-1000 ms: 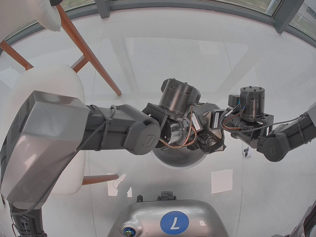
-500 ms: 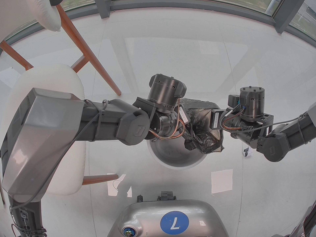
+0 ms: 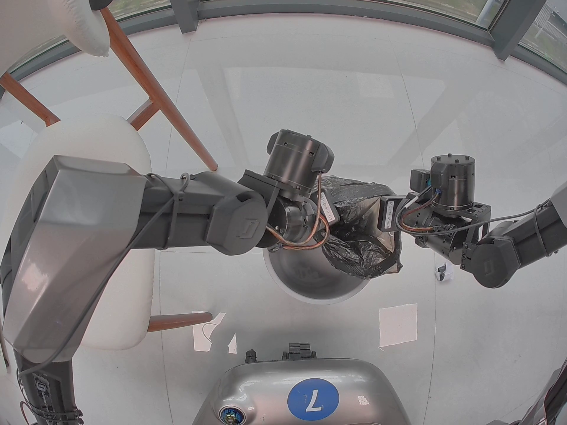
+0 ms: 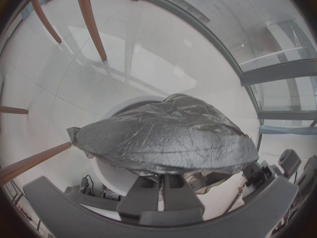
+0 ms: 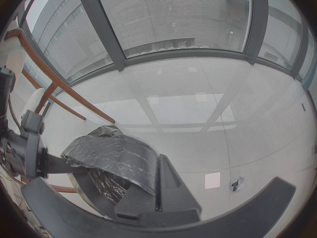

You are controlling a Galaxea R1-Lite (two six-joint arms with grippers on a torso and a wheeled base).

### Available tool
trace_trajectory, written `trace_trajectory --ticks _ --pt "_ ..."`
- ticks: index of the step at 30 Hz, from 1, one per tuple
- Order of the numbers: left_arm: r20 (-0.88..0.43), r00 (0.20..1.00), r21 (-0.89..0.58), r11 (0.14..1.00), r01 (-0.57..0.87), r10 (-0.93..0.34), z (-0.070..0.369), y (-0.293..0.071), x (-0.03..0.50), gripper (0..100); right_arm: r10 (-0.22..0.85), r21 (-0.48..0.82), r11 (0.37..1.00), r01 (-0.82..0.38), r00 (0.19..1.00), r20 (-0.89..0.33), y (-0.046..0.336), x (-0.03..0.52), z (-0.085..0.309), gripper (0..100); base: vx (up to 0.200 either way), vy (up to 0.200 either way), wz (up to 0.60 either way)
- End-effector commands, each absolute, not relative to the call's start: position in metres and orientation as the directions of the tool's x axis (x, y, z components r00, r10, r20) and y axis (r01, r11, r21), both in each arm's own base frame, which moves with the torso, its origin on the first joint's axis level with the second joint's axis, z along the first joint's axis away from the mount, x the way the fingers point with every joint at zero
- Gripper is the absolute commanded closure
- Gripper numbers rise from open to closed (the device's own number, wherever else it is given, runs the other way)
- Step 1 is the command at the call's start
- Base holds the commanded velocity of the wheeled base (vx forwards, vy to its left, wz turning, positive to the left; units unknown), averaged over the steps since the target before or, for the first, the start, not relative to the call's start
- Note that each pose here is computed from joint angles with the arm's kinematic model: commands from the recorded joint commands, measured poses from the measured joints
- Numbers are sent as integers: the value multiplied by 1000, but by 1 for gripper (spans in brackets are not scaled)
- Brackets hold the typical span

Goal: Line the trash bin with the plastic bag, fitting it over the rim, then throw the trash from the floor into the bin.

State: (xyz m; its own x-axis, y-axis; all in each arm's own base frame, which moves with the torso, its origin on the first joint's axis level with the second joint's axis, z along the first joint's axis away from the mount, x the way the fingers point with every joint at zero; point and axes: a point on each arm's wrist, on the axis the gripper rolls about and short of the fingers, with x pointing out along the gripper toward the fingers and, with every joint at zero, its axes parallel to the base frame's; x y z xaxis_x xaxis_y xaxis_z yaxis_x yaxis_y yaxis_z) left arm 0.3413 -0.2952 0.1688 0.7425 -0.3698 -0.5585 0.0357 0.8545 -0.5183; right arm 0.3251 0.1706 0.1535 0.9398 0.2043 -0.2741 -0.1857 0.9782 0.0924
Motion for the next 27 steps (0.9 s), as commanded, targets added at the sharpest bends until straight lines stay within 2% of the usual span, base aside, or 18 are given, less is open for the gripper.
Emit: trace_trajectory --ticks 1,10,27 --pt "-577 729 -506 862 33 -367 171 -292 334 100 193 92 981 -173 938 -287 166 328 151 100 0 0 0" --pt "-685 662 -419 908 -16 -304 137 -282 322 100 207 95 978 -185 912 -353 163 333 138 100 0 0 0" --pt "-677 668 -400 916 20 -310 148 -275 315 100 193 109 980 -166 925 -328 161 366 141 100 0 0 0"
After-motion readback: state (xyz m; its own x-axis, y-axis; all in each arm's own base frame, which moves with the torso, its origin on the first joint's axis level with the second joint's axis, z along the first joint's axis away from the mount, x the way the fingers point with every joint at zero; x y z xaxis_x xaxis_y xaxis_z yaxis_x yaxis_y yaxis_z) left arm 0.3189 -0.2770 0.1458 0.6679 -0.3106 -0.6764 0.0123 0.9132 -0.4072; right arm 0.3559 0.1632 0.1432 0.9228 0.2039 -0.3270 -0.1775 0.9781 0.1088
